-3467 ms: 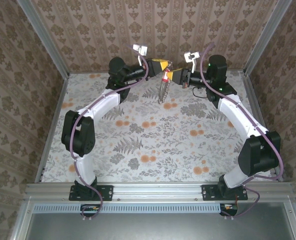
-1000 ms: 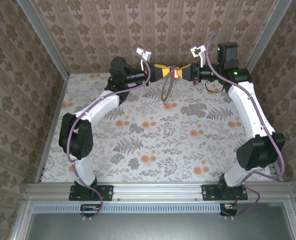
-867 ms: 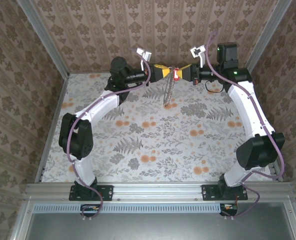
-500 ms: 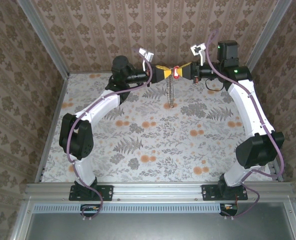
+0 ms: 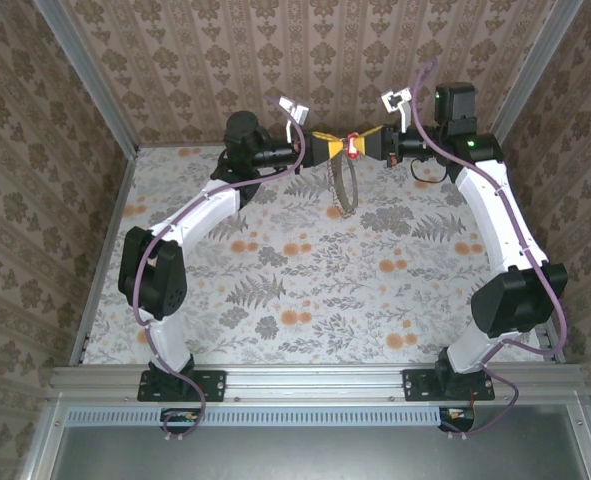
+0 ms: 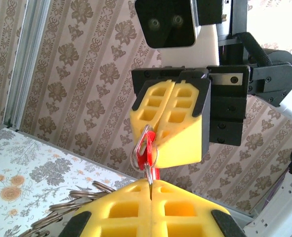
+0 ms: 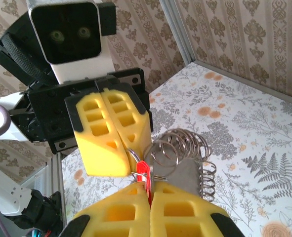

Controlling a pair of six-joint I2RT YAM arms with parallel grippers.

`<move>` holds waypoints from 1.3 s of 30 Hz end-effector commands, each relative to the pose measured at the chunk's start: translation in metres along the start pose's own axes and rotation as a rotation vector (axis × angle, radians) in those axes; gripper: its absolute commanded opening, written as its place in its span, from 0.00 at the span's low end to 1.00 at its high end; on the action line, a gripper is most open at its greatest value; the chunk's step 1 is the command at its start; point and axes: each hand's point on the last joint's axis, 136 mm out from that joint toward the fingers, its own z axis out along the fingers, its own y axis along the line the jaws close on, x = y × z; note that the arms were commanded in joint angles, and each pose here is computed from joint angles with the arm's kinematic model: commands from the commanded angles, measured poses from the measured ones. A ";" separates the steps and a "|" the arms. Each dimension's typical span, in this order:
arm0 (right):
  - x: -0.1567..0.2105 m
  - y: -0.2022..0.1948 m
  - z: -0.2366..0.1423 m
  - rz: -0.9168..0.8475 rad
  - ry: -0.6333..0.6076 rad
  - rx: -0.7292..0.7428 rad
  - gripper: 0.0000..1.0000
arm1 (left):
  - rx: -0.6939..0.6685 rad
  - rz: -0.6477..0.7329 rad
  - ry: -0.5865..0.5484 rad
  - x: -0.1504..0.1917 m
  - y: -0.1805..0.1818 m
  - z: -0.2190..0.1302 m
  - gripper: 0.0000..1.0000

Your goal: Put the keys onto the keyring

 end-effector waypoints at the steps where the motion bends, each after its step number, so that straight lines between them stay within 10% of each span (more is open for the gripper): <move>1: -0.001 0.002 -0.010 -0.009 -0.016 0.024 0.00 | 0.020 0.109 -0.046 -0.028 -0.020 -0.004 0.00; 39: -0.017 0.007 -0.002 -0.035 -0.041 0.000 0.00 | 0.023 0.097 -0.033 -0.024 -0.018 0.000 0.00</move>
